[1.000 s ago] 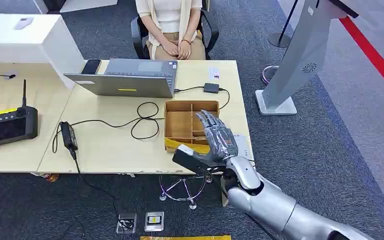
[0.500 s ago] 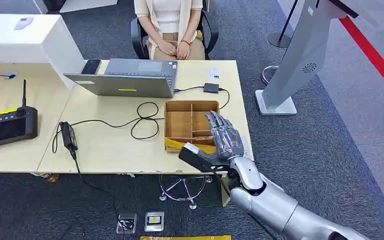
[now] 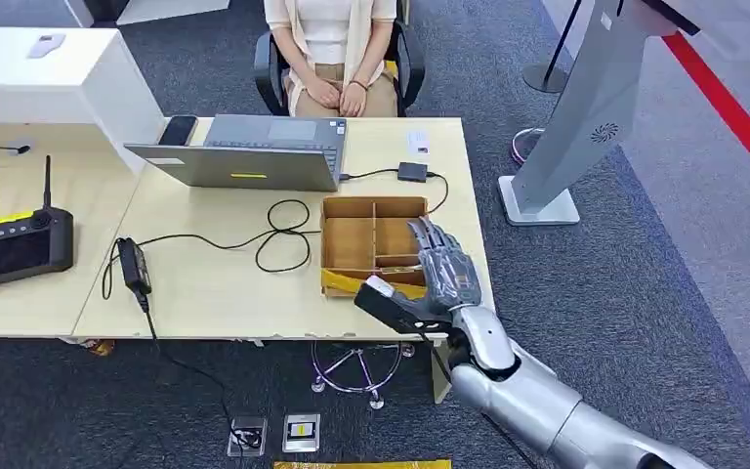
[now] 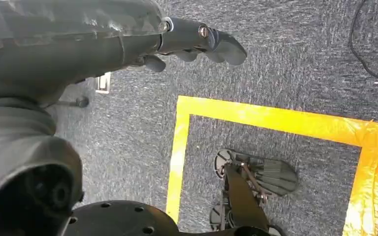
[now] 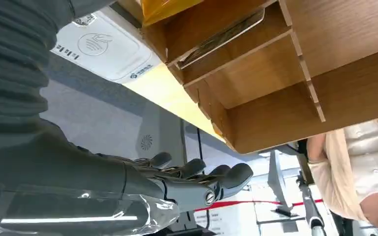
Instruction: Pass the card to the sensor for recognition and then transmit it.
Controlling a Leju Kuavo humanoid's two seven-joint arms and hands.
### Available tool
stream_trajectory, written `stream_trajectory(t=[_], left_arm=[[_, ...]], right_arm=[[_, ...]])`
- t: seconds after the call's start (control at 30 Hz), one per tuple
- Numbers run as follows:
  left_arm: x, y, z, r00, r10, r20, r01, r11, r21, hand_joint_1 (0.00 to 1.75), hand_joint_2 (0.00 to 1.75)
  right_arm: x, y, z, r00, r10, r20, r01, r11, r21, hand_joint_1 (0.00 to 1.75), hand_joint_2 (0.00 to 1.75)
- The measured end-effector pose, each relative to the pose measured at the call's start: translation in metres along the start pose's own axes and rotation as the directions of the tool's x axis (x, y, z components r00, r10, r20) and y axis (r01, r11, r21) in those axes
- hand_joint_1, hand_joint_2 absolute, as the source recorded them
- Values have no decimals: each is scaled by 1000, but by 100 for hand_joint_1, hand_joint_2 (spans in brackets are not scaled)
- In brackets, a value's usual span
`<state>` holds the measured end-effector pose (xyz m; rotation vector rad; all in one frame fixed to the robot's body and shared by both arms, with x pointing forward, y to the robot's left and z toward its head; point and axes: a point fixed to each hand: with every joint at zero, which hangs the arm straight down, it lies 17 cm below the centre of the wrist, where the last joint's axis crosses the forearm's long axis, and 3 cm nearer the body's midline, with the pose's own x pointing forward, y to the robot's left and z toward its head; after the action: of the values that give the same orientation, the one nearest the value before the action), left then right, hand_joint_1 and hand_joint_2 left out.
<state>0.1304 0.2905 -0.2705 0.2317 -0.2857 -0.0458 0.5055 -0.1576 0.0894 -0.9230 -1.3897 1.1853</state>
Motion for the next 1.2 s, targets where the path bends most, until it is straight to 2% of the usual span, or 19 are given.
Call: stream_trajectory(t=[0.2, 0.63, 1.2], left_arm=[[0, 0, 0, 1000, -3, 1, 3, 1000, 0, 0, 0], [6, -1, 0, 1000, 6, 5, -6, 1000, -3, 0, 0], [10, -2, 0, 1000, -12, 17, 12, 1000, -11, 0, 0]], right_arm=[[-1, 2, -1, 1000, -5, -4, 5, 1000, 3, 0, 175], [2, 20, -6, 990, -138, -27, 139, 990, 35, 0, 175], [-22, 27, -8, 988, -114, -106, 119, 992, 38, 0, 175]])
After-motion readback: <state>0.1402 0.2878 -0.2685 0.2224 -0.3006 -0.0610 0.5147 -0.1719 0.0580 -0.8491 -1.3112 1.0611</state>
